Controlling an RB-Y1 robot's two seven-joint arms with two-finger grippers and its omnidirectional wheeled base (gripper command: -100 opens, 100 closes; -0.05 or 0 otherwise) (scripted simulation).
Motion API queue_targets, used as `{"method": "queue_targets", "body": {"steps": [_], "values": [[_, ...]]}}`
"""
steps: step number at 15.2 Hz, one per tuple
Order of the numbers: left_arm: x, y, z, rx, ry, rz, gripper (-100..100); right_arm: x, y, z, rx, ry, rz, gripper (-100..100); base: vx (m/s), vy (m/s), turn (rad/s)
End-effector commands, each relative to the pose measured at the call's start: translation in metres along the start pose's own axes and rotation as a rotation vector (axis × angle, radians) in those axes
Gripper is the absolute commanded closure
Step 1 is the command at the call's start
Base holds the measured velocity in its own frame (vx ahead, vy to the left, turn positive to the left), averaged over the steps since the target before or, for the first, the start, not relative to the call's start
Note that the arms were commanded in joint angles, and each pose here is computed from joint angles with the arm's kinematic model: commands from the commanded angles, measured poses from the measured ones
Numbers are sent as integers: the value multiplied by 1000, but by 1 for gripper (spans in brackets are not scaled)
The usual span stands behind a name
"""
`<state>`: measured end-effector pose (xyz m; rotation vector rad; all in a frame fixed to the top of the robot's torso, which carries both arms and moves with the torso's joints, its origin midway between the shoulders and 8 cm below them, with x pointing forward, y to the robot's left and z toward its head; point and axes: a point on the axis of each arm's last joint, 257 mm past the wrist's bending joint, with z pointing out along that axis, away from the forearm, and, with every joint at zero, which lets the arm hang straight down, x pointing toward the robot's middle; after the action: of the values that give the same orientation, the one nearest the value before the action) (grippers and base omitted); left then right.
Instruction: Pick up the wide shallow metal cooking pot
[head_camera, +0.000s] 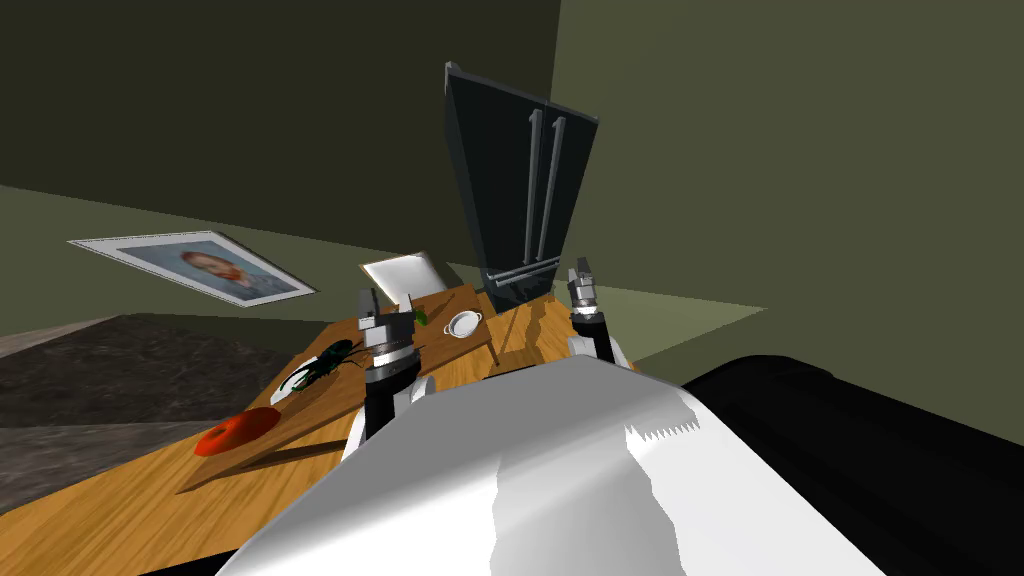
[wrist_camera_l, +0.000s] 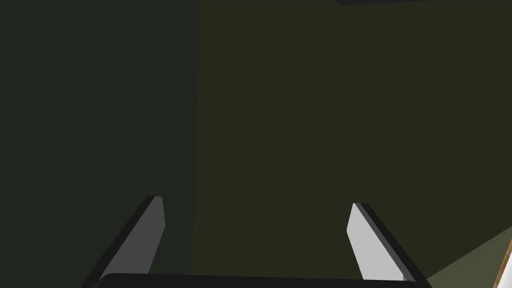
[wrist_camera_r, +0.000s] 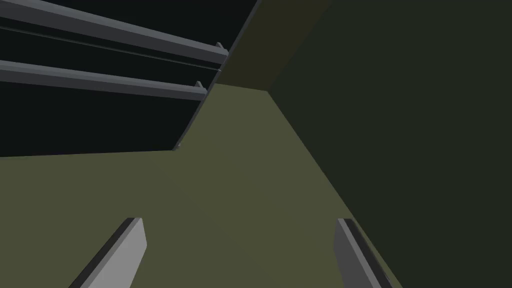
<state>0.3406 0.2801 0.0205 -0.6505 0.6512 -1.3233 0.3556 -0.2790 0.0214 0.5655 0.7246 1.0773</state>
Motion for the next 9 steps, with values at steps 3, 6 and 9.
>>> {"method": "queue_targets", "body": {"steps": [3,6,9], "values": [[-4,26,-5,-84,38,38,-100,0,0,0,0,0,0,0,10,-14,-67],[-11,46,-10,-150,43,61,-100,0,0,0,0,0,0,0,14,-25,-59],[-16,59,-13,-192,41,73,-100,0,0,0,0,0,0,0,15,-24,-61]]}}
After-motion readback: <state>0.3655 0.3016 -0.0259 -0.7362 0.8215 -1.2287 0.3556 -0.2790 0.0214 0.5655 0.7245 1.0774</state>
